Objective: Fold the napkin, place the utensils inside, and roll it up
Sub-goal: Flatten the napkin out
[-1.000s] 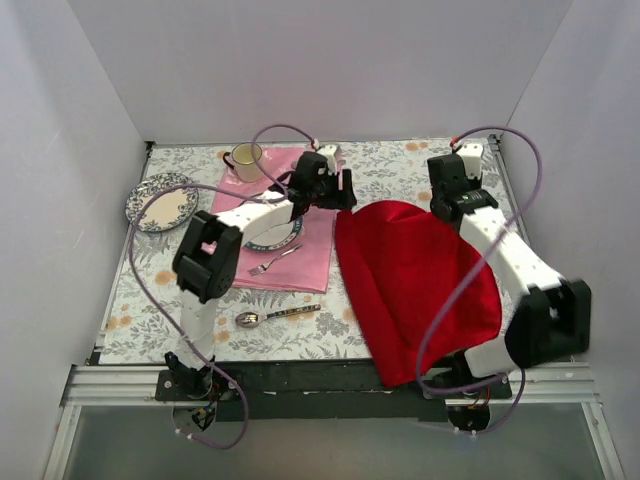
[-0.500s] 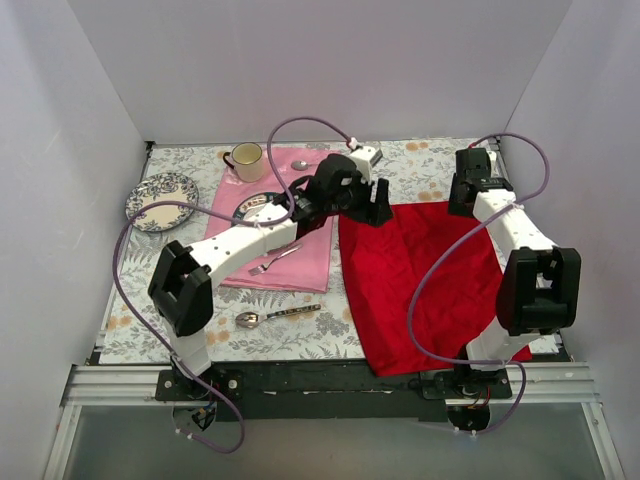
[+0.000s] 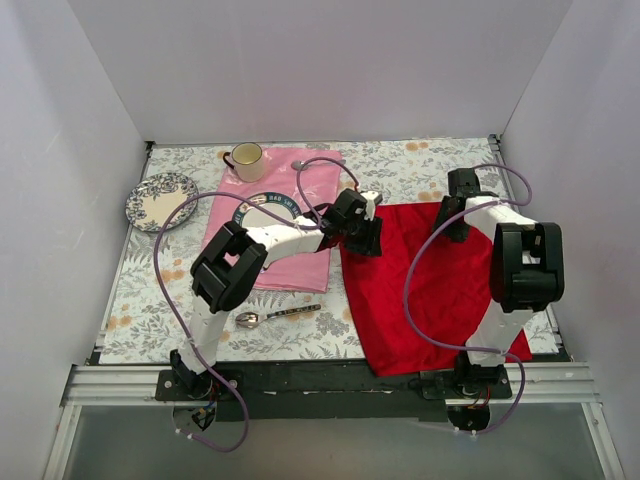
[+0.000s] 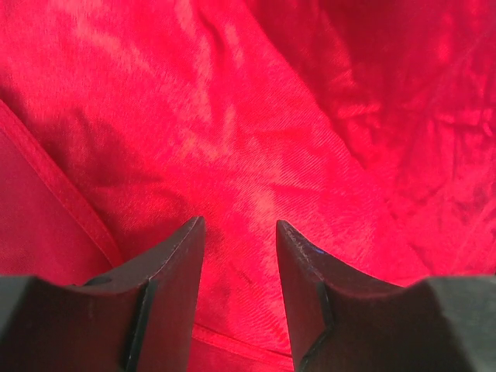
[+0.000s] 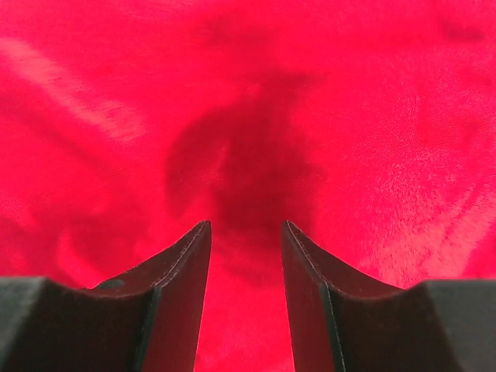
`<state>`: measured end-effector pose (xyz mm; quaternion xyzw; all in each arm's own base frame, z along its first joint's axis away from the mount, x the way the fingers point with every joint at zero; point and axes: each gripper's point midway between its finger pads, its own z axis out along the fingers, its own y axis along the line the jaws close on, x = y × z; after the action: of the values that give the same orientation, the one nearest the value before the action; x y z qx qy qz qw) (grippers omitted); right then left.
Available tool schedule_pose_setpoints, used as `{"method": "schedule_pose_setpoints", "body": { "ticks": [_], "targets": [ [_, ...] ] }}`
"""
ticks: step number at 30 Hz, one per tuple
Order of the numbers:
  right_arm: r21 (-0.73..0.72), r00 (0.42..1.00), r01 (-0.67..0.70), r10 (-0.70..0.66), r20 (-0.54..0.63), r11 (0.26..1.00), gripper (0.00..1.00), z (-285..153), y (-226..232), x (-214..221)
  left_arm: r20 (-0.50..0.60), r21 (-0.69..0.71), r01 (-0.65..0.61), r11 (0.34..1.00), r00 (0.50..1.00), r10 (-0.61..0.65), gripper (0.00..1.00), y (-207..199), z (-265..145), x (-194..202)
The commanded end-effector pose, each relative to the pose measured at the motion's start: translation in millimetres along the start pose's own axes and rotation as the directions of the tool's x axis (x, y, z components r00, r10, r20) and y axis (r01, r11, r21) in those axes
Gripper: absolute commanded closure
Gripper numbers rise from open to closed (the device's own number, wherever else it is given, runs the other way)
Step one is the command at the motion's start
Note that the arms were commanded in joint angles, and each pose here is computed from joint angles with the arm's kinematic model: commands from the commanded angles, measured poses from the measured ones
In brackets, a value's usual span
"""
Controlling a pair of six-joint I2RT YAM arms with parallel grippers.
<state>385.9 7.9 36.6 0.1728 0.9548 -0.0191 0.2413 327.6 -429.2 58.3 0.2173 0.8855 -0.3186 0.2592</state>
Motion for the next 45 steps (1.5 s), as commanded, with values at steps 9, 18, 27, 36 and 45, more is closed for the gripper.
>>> {"method": "schedule_pose_setpoints", "body": {
  "ticks": [9,18,27,36,45],
  "targets": [
    [0.105,0.994,-0.059,0.069,-0.088,0.993,0.5,48.8,-22.8,-2.3,0.149,0.009,0.024,1.0,0.988,-0.026,0.46,-27.2,-23.0,-58.7],
    [0.184,0.995,-0.015,0.032,-0.092,0.983,0.5,79.1,-45.8,-49.3,0.17,-0.112,-0.144,0.983,0.972,0.161,0.37,-6.0,20.7,-97.2],
    [0.181,0.999,0.008,0.001,-0.049,0.984,0.5,79.2,-44.9,-65.7,0.248,-0.09,-0.171,0.981,0.95,0.189,0.63,17.3,68.0,-137.6],
    [0.192,0.998,-0.007,0.018,-0.059,0.981,0.49,82.5,-55.7,-64.8,0.135,-0.366,-0.129,0.922,0.973,0.19,0.73,96.9,37.4,-123.0],
    [0.215,1.0,0.02,-0.016,-0.019,0.976,0.49,58.0,-55.3,-83.2,0.255,-0.248,-0.123,0.961,0.949,0.187,0.61,20.7,-75.8,-161.2]
  ]
}}
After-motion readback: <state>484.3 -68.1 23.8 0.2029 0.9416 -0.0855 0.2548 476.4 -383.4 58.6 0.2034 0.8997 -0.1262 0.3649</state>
